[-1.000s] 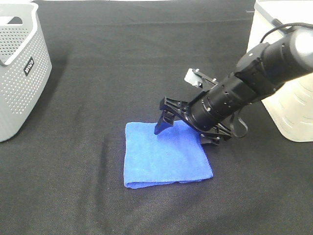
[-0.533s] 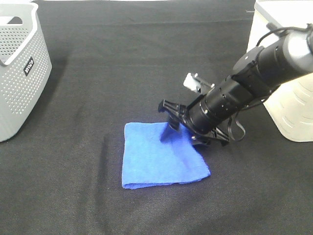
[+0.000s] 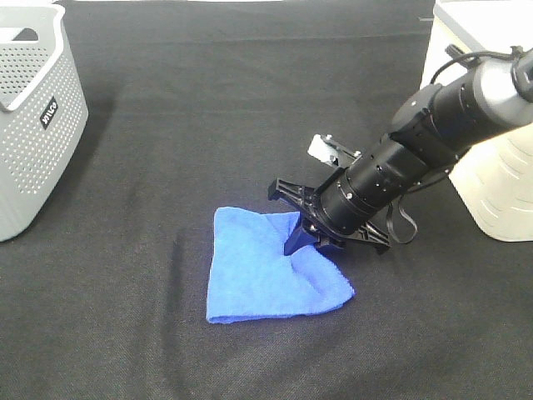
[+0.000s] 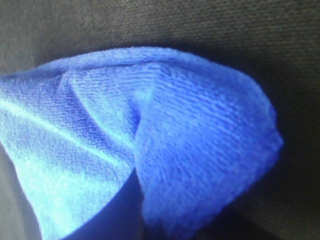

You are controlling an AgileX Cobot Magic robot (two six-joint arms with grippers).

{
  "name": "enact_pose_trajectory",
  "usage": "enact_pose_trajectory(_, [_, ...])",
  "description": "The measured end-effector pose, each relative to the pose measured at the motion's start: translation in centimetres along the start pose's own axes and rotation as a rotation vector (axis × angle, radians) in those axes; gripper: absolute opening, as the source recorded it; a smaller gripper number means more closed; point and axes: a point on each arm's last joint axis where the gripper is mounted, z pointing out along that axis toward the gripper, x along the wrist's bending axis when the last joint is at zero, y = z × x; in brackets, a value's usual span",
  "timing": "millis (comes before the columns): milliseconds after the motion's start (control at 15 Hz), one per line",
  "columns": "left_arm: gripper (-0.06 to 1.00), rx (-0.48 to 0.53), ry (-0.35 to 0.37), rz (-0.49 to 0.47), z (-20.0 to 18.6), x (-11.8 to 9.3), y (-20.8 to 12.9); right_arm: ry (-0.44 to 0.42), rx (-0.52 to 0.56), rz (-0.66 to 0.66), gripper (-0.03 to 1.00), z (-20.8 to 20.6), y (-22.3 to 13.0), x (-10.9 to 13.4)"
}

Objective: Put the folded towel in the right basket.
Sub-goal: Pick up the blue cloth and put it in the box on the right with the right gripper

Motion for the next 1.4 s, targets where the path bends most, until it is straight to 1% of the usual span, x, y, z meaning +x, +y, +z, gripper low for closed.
enact_pose_trajectory(133, [0.98,0.000,0.000,0.000,0.0,0.0,0.0,0.020,0.039,-0.055,0.15,-1.4,0.5,1.7])
enact_pose_trajectory(200, [0.98,0.000,0.000,0.000,0.0,0.0,0.0,0.027,0.027,-0.086,0.15,-2.9,1.1,3.0])
enact_pose_trajectory(267, [0.98,0.000,0.000,0.000,0.0,0.0,0.0,0.027,0.027,-0.086,0.15,-2.9,1.1,3.0])
enact_pose_trajectory(400, [0.98,0.000,0.000,0.000,0.0,0.0,0.0,0.030,-0.019,-0.148,0.15,-6.4,2.7,5.5])
enact_pose_trajectory(467, [0.98,0.000,0.000,0.000,0.0,0.0,0.0,0.007,-0.055,-0.196,0.15,-9.6,4.0,7.4])
enact_pose_trajectory(533, [0.98,0.000,0.000,0.000,0.0,0.0,0.0,-0.021,-0.076,-0.226,0.15,-11.7,4.7,8.5])
enact_pose_trajectory(667, [0.98,0.000,0.000,0.000,0.0,0.0,0.0,-0.031,-0.128,-0.253,0.15,-16.3,6.3,10.4])
enact_pose_trajectory(800, [0.98,0.000,0.000,0.000,0.0,0.0,0.0,-0.020,-0.199,-0.247,0.15,-20.6,7.8,10.8])
enact_pose_trajectory(933, [0.98,0.000,0.000,0.000,0.0,0.0,0.0,-0.020,-0.313,-0.219,0.15,-24.9,9.4,10.0])
enact_pose_trajectory(1000, [0.98,0.000,0.000,0.000,0.0,0.0,0.0,-0.025,-0.373,-0.194,0.15,-26.8,10.2,8.8])
enact_pose_trajectory(1067, [0.98,0.000,0.000,0.000,0.0,0.0,0.0,-0.033,-0.442,-0.134,0.15,-29.4,11.3,6.3])
enact_pose_trajectory(1133, [0.98,0.000,0.000,0.000,0.0,0.0,0.0,-0.039,-0.477,-0.089,0.15,-30.8,11.8,4.3])
enact_pose_trajectory(1400, [0.98,0.000,0.000,0.000,0.0,0.0,0.0,-0.073,-0.583,0.067,0.15,-36.0,12.6,-4.6])
